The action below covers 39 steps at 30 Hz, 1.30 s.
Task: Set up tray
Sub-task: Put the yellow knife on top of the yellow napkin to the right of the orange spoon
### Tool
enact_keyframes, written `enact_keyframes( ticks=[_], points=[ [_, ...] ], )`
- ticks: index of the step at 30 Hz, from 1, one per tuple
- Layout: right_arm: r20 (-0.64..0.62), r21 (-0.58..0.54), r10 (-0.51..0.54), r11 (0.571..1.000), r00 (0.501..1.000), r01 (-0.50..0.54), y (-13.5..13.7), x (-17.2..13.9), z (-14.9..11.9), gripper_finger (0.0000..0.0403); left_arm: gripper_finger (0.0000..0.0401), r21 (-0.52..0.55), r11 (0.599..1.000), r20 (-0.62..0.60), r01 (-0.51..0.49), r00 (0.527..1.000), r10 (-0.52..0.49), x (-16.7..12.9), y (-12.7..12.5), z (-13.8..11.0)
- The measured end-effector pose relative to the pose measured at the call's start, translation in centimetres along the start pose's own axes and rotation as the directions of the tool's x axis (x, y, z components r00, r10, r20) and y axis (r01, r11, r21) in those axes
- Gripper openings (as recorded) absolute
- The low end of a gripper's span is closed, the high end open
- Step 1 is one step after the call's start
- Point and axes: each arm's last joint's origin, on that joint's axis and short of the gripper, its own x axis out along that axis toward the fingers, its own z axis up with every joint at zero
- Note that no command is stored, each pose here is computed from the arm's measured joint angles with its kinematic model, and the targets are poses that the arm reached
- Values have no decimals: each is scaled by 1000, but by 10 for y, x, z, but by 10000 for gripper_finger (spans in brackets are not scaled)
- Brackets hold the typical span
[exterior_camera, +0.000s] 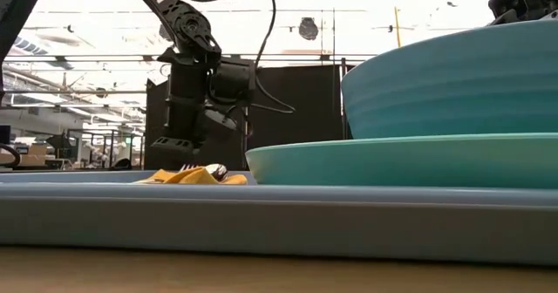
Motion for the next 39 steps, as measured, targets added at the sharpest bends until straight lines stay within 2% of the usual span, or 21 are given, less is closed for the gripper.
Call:
enact_keyframes(
  ticks=[4,9,18,22,26,29,34,39],
  points=[
    [3,21,-38,999,999,37,-1,0,0,4,63,-54,998,11,-37,999,38,-1,0,2],
    [27,20,-131,991,991,131,-4,0,2,4,63,-60,994,37,-95,995,98,-14,2,11],
    [-3,54,-279,959,960,279,-8,5,13,4,63,51,970,167,-237,960,225,-67,19,41],
    [-80,83,-281,954,956,287,-8,17,36,4,63,75,951,241,-301,931,276,-95,26,53],
    [-246,46,-282,952,927,302,-7,40,55,4,63,58,946,297,-319,910,289,-114,32,60],
    [-324,36,-210,972,922,234,-5,63,62,4,63,61,943,328,-327,899,291,-125,30,63],
    [-275,76,-96,990,957,122,-8,95,70,4,63,89,938,369,-335,886,281,-137,13,65],
    [-288,111,-112,983,951,149,-21,112,60,4,63,115,915,397,-386,863,314,-148,-10,66]
  ],
)
